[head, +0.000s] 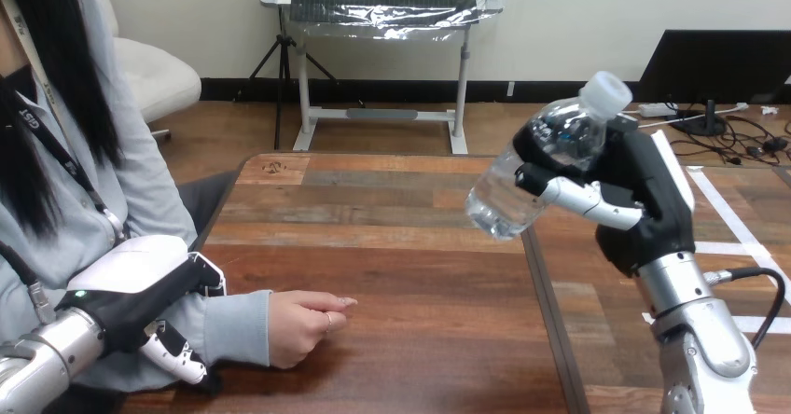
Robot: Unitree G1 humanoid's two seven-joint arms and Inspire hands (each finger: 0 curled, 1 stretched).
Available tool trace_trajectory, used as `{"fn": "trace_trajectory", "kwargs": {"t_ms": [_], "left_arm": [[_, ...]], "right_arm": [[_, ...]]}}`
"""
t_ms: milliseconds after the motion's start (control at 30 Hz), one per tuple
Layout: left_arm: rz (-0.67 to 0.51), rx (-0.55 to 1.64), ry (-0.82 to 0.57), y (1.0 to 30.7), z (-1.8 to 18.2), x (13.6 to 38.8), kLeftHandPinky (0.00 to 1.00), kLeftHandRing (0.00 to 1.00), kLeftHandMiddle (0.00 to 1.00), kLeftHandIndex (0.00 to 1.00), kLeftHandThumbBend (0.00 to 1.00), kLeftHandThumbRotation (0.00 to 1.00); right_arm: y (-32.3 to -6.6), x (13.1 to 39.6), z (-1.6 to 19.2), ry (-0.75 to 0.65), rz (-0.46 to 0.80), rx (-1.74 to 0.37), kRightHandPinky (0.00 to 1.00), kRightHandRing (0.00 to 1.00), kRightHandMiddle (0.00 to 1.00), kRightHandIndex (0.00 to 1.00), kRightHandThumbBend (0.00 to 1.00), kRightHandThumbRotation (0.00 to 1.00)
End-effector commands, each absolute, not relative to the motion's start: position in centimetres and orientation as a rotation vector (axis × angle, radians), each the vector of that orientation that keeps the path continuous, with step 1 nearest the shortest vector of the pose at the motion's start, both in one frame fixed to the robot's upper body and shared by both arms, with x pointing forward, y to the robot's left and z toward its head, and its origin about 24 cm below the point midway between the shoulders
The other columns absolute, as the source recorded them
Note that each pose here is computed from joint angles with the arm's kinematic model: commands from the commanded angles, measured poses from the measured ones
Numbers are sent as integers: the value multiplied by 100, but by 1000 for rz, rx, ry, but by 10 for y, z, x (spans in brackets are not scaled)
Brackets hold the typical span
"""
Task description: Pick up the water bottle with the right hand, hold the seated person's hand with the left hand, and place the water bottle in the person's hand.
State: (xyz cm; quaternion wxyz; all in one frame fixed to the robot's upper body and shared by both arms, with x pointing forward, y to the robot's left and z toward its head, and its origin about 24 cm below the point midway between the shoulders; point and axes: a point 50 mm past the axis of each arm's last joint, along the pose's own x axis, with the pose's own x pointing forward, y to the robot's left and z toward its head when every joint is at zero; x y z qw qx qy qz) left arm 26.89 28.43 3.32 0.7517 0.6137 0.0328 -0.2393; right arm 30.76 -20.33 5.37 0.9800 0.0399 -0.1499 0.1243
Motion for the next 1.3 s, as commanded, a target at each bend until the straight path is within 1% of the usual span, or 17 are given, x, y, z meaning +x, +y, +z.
{"fn": "trace_trajectory", "kwargs": {"t_ms": [0, 333, 733, 900, 1267], "left_arm": [[-484, 1360, 21, 283, 48, 282, 25, 31, 39, 39, 83, 0], [-487, 1362, -16, 280, 54, 284, 23, 30, 37, 38, 81, 0], [-487, 1351, -53, 275, 65, 286, 23, 30, 37, 37, 80, 0], [-486, 1341, -60, 273, 69, 287, 24, 30, 37, 37, 81, 0], [-492, 1343, -129, 268, 80, 290, 23, 29, 35, 34, 82, 0]], "right_arm": [[-194, 316, 78, -409, 285, 76, 26, 32, 42, 43, 70, 0], [-186, 317, 76, -405, 323, 68, 26, 32, 42, 43, 69, 0], [-177, 320, 71, -381, 364, 64, 26, 32, 41, 43, 72, 0], [-172, 321, 70, -373, 370, 56, 27, 33, 41, 43, 73, 0], [-164, 325, 67, -357, 398, 49, 28, 34, 42, 43, 74, 0]]}}
